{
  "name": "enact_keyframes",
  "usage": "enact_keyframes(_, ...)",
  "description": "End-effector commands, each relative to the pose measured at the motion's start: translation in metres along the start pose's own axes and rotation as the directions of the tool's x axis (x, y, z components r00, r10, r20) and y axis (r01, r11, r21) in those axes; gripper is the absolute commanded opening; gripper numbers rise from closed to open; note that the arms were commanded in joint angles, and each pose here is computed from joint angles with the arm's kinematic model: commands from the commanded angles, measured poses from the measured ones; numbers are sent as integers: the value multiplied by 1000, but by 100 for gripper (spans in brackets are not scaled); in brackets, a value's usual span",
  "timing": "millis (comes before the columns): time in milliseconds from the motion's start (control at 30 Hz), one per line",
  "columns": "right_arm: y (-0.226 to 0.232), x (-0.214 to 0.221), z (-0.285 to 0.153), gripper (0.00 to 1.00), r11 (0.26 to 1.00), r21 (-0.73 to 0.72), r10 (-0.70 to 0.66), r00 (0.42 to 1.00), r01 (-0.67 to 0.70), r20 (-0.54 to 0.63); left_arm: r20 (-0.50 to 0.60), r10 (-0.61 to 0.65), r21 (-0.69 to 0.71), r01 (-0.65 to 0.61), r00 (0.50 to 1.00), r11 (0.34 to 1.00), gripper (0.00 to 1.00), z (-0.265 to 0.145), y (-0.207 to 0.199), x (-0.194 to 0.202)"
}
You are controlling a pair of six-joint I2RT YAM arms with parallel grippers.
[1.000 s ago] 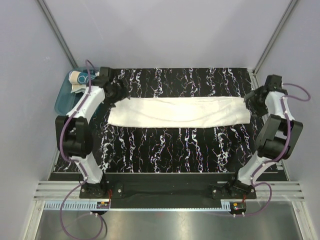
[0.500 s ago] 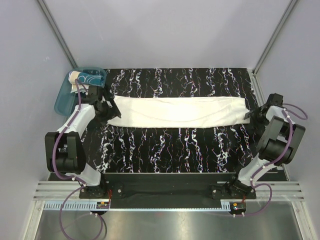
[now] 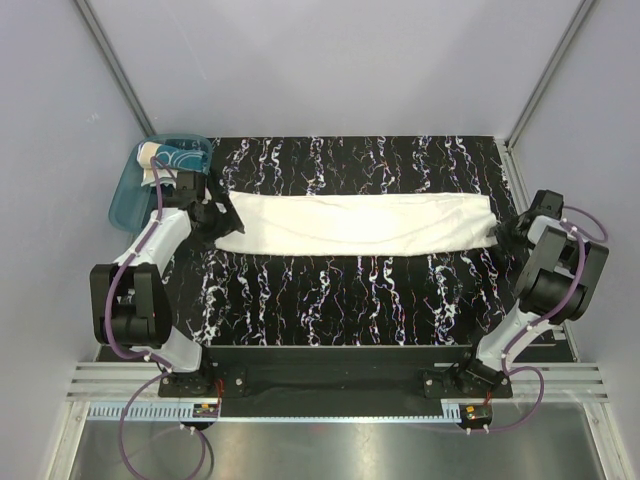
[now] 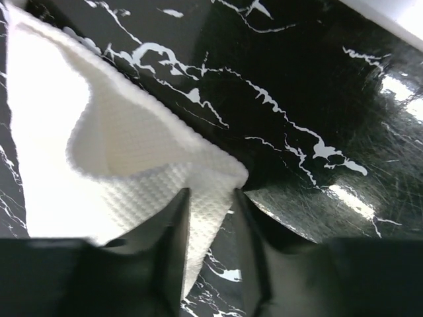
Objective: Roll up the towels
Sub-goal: Fold the towel
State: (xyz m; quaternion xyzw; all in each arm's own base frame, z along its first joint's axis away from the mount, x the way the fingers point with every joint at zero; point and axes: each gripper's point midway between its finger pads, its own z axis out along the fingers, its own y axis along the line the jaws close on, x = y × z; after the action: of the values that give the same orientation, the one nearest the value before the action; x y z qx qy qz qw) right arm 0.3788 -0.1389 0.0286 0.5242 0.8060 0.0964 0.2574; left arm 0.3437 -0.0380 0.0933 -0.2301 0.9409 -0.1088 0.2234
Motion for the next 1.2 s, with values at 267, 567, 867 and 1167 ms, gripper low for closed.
enact_keyframes(267, -12, 12, 5, 52, 999, 26, -26, 999, 27, -19, -6, 0, 33, 0, 1000, 999, 91, 5, -4, 3)
enact_keyframes(567, -20, 14, 13, 47, 998, 51, -32, 999, 33, -22, -25, -38, 13, 38, 999, 999, 92, 3, 12, 19)
enact_keyframes(867, -22, 8, 20, 0, 996, 77, -40, 999, 41, -14, -31, -89, 14, 89, 996, 996, 91, 3, 26, 22)
enact_keyframes(1167, -10, 9, -12, 0, 999, 19, -34, 999, 33, 16, -9, -131, -23, 130, 991, 991, 91, 2, 36, 25)
